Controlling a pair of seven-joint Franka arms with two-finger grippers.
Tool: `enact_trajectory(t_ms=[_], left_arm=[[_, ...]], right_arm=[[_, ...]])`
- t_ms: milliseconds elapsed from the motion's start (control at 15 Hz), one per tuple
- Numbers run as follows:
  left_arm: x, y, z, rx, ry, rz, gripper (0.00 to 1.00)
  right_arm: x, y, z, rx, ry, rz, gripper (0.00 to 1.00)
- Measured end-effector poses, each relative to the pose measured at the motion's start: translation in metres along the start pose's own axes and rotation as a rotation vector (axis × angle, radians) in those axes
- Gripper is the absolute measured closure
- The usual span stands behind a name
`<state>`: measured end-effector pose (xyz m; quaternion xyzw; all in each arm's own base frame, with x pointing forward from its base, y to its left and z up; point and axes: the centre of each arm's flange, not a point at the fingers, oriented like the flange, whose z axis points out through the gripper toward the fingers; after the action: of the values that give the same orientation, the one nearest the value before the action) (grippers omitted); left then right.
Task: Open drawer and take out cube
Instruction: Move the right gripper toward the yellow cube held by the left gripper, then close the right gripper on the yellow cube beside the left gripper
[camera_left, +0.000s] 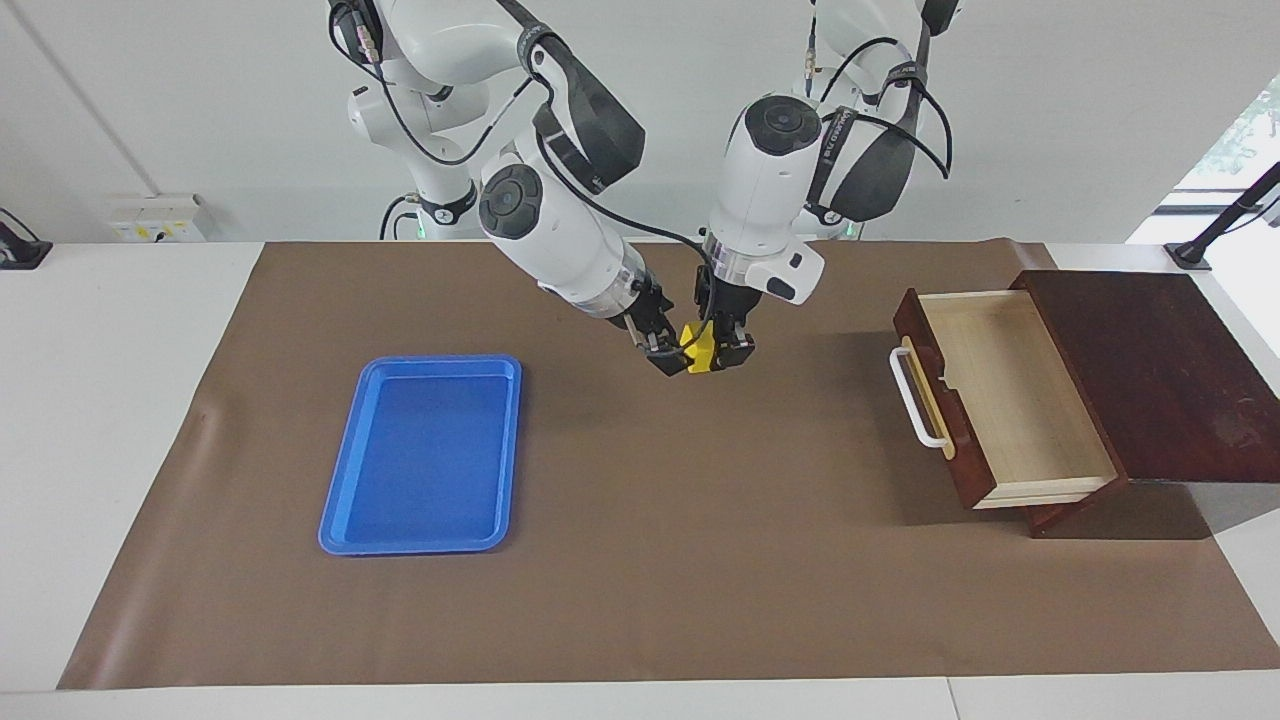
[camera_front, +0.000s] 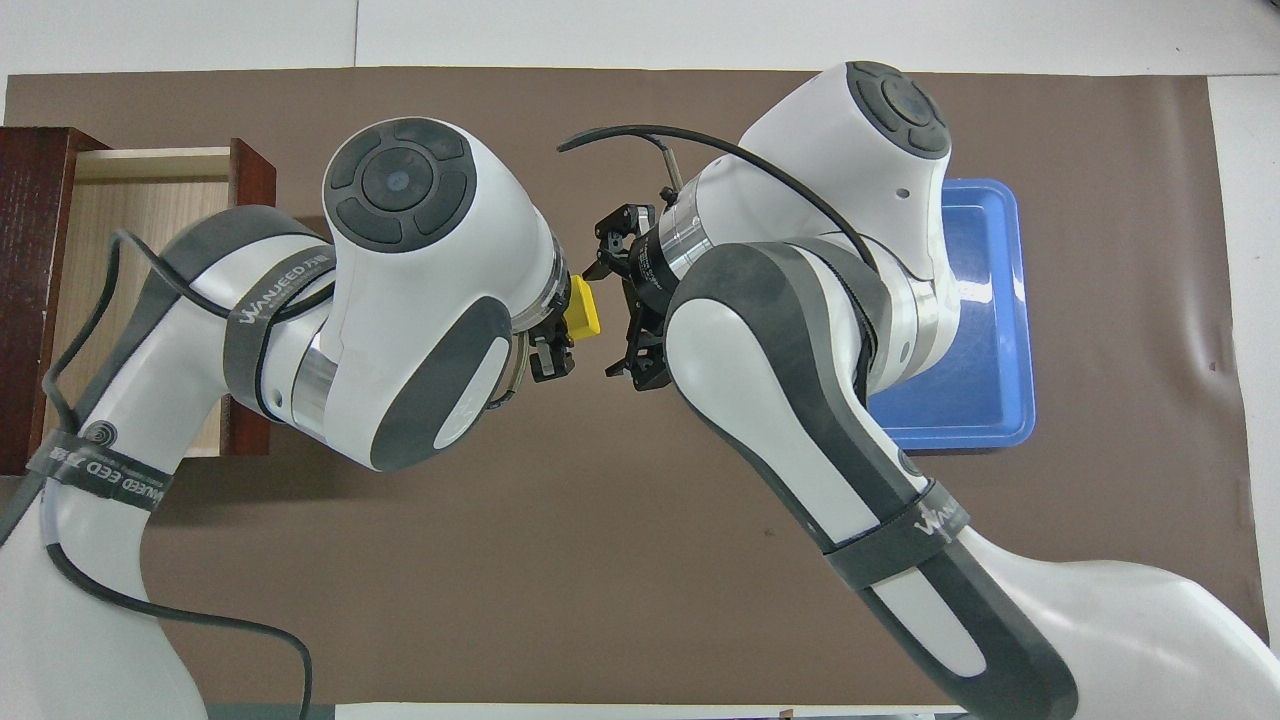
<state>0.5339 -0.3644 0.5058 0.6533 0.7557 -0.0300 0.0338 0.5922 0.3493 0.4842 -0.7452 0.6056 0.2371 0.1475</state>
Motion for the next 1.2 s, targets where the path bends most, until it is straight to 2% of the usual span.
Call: enact_trajectory(t_ms=[667, 1200], left_arm=[[-0.002, -0.002, 0.001, 0.001, -0.001, 0.005, 0.45], [-0.002, -0.002, 0.001, 0.0, -0.002, 0.005, 0.45]], right_arm=[[0.008, -0.006, -0.003, 0.024, 0.002, 0.004, 0.0], [0.0, -0.012, 0.007, 0.02, -0.001, -0.01, 0.0]])
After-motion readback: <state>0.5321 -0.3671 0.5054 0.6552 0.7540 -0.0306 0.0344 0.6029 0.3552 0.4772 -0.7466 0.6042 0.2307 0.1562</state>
